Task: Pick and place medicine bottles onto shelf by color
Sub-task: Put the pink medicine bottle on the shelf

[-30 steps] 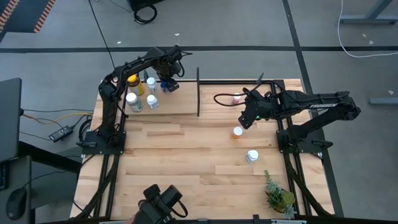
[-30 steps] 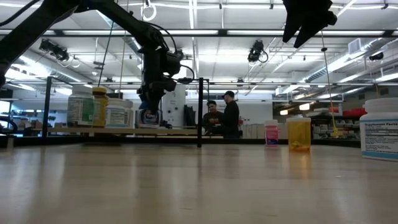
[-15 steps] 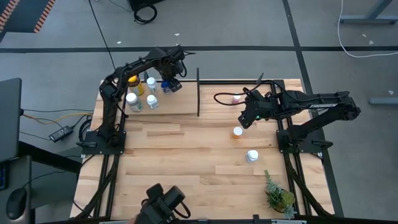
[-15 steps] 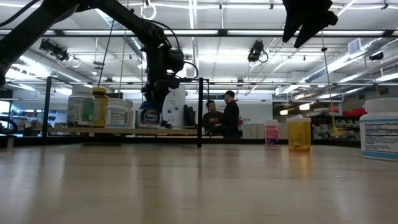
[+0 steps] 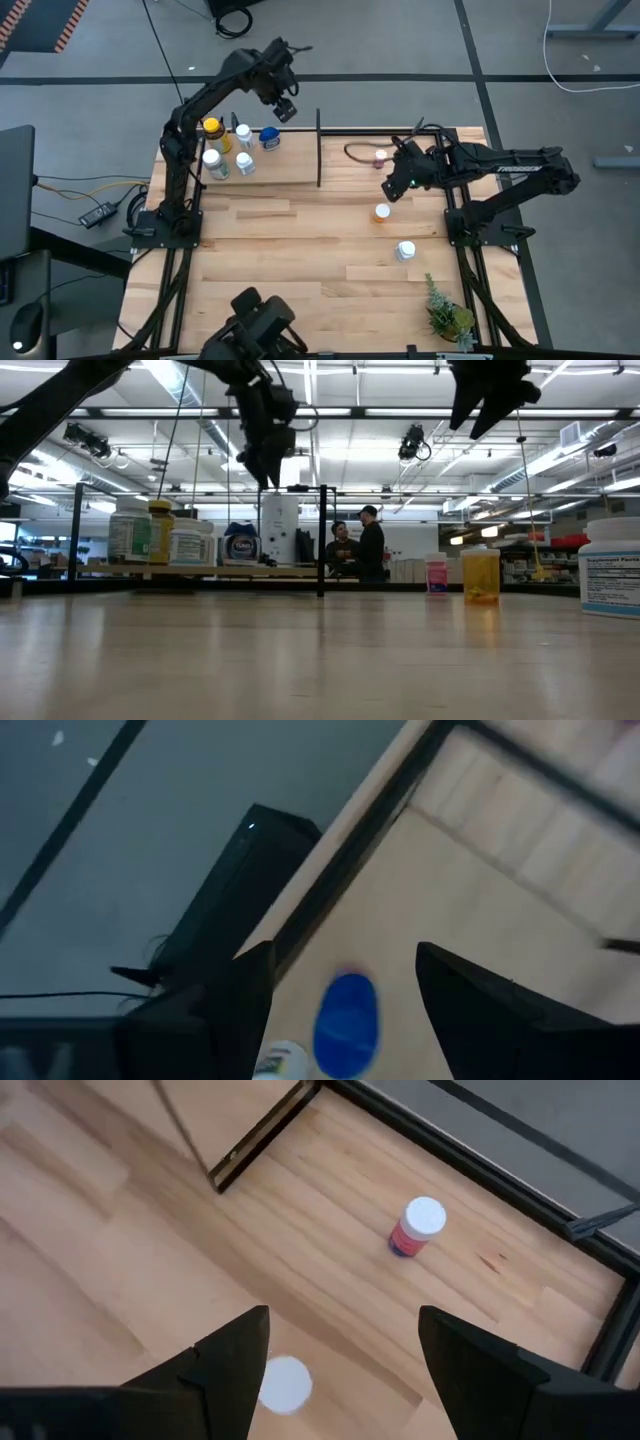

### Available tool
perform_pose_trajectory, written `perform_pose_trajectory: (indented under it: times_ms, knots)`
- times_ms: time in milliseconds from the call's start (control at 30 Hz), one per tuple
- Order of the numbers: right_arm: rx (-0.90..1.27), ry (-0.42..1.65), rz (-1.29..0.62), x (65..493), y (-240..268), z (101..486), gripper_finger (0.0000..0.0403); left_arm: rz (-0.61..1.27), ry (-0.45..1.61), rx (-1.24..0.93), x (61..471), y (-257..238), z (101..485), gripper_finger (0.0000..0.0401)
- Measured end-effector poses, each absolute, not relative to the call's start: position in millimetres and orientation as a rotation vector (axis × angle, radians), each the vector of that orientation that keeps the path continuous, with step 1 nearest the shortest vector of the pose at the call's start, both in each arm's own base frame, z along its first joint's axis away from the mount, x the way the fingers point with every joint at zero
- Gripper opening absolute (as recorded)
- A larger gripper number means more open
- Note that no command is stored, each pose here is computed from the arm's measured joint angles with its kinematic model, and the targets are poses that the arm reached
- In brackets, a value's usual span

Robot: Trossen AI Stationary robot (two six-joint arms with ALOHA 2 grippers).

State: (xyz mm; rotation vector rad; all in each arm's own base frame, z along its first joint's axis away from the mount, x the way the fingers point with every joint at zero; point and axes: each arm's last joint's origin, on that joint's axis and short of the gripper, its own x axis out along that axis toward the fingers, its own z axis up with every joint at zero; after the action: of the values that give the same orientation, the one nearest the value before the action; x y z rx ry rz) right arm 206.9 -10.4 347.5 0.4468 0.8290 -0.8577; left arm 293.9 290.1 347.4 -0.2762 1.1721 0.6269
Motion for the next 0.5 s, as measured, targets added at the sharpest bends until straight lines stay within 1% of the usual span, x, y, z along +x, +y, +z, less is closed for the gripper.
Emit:
perform_pose_trajectory:
  times_ms: [133, 233, 400, 500]
  knots:
    - [0.527, 0.829, -0.827, 216, -32, 346, 0.0264, 0.605, 1.102, -0.308, 290, 277, 379, 0.0244]
    - [0.586, 0.876, -0.825, 221, -54, 340, 0.0264, 0.614, 1.031, -0.32, 287, 262, 397, 0.0243]
    - [0.691, 0.958, -0.867, 230, -95, 321, 0.0264, 0.602, 0.923, -0.309, 285, 227, 426, 0.024]
    - [0.7, 0.998, -0.856, 240, -117, 306, 0.027, 0.569, 0.861, -0.28, 287, 204, 442, 0.0236]
